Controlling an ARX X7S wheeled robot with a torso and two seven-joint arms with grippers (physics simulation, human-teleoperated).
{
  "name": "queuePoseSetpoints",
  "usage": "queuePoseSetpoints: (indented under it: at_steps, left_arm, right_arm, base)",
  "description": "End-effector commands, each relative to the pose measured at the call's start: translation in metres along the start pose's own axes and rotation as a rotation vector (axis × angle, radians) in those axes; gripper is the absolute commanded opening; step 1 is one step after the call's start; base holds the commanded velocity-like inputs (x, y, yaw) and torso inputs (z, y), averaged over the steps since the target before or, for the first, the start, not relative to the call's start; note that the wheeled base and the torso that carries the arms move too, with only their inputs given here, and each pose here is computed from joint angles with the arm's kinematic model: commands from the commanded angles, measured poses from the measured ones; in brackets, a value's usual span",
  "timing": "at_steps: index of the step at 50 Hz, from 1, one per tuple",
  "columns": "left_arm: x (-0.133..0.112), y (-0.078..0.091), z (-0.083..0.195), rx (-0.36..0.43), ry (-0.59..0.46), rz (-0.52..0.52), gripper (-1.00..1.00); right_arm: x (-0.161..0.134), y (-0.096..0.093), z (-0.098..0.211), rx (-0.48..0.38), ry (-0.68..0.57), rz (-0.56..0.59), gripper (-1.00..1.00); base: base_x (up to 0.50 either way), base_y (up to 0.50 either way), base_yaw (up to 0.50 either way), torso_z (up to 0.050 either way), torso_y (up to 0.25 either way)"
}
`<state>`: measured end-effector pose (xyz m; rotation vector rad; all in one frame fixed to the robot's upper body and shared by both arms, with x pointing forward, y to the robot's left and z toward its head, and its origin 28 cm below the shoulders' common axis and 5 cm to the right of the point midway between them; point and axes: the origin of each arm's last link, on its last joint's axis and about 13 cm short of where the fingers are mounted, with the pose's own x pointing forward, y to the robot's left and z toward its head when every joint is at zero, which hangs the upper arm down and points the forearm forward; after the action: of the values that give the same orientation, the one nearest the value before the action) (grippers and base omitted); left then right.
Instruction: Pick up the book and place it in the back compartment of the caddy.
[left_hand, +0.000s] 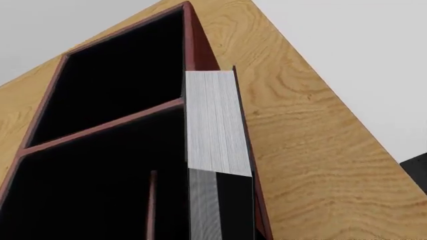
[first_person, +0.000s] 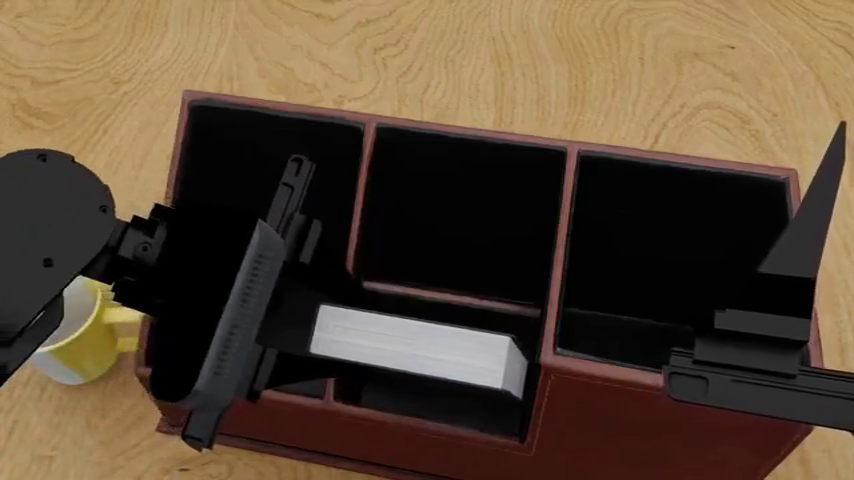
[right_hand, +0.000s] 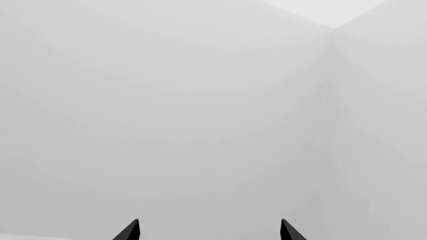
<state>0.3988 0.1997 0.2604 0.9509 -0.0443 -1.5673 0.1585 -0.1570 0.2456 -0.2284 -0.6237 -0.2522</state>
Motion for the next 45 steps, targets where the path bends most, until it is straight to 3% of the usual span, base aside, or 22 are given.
queuePoseSetpoints:
  at_steps: [1, 19, 45]
  left_arm:
    - [0.005, 0.007, -0.004, -0.010, -0.041, 0.016, -1.00]
    - [0.019, 0.013, -0.025, -0.024, -0.043, 0.005, -1.00]
    - [0.030, 0.017, -0.031, -0.014, -0.045, 0.017, -1.00]
  right_arm:
    - [0.003, 0.001, -0.003, -0.004, 0.004, 0.001, 1.00]
    - [0.005, 0.002, -0.006, -0.011, 0.011, 0.004, 1.00]
    - [0.004, 0.001, -0.008, -0.010, 0.013, -0.002, 1.00]
  base:
    - [0.00, 0.00, 0.00, 0.000, 0.000]
    - [0.00, 0.00, 0.00, 0.001, 0.001]
    - [0.00, 0.00, 0.00, 0.000, 0.002]
